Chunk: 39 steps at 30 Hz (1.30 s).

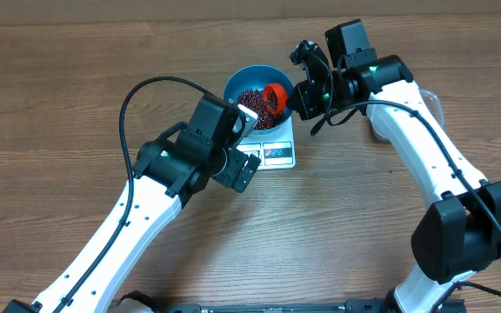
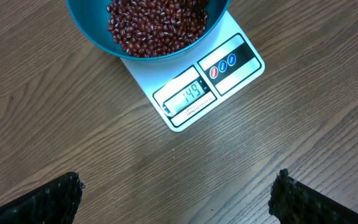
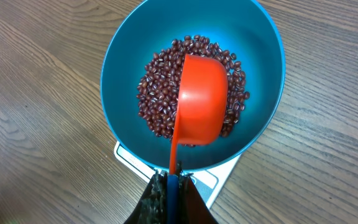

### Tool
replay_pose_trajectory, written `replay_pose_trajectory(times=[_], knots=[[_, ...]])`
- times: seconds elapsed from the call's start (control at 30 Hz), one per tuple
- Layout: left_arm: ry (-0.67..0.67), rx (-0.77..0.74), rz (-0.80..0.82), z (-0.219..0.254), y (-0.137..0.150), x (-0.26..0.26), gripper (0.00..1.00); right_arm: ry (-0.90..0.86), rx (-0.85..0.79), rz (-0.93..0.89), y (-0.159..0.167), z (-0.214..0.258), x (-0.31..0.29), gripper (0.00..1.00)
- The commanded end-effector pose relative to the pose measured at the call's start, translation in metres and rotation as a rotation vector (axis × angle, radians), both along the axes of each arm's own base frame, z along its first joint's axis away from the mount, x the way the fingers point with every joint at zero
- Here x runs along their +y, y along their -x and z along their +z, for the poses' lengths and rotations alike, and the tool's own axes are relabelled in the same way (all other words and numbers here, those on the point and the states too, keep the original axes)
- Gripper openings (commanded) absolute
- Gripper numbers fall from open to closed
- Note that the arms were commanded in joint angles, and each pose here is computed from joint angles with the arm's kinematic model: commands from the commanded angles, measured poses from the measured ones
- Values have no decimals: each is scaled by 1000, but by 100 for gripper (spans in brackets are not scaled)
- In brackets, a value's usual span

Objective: Scoop item into bowl and weigh 150g on scale
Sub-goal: 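Keep trickling beans from the scoop until the scale reads 150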

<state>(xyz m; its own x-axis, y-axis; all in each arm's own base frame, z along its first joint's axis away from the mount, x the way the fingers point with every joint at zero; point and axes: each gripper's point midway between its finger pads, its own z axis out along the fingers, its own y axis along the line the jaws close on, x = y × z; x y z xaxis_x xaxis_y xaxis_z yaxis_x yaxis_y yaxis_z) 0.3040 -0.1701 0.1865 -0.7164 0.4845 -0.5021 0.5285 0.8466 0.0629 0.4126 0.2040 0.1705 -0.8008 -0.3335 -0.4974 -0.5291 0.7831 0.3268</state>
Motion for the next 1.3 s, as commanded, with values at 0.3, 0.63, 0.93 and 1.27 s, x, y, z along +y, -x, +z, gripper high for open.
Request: replay_pose_trajectory(times=[0.3,0.63,0.93,1.27], knots=[[13,-24,-17,9,1,-1,100,-16,-24,9,-3,11,3,4],[13,-24,-17,9,1,-1,100,-29,-26,28,-2,13,5,4],[13,-24,-17,9,1,-1,100,-29,-27,28,-2,13,5,4],[13,-24,-17,9,1,-1,100,-29,-26,28,-2,13,5,4]])
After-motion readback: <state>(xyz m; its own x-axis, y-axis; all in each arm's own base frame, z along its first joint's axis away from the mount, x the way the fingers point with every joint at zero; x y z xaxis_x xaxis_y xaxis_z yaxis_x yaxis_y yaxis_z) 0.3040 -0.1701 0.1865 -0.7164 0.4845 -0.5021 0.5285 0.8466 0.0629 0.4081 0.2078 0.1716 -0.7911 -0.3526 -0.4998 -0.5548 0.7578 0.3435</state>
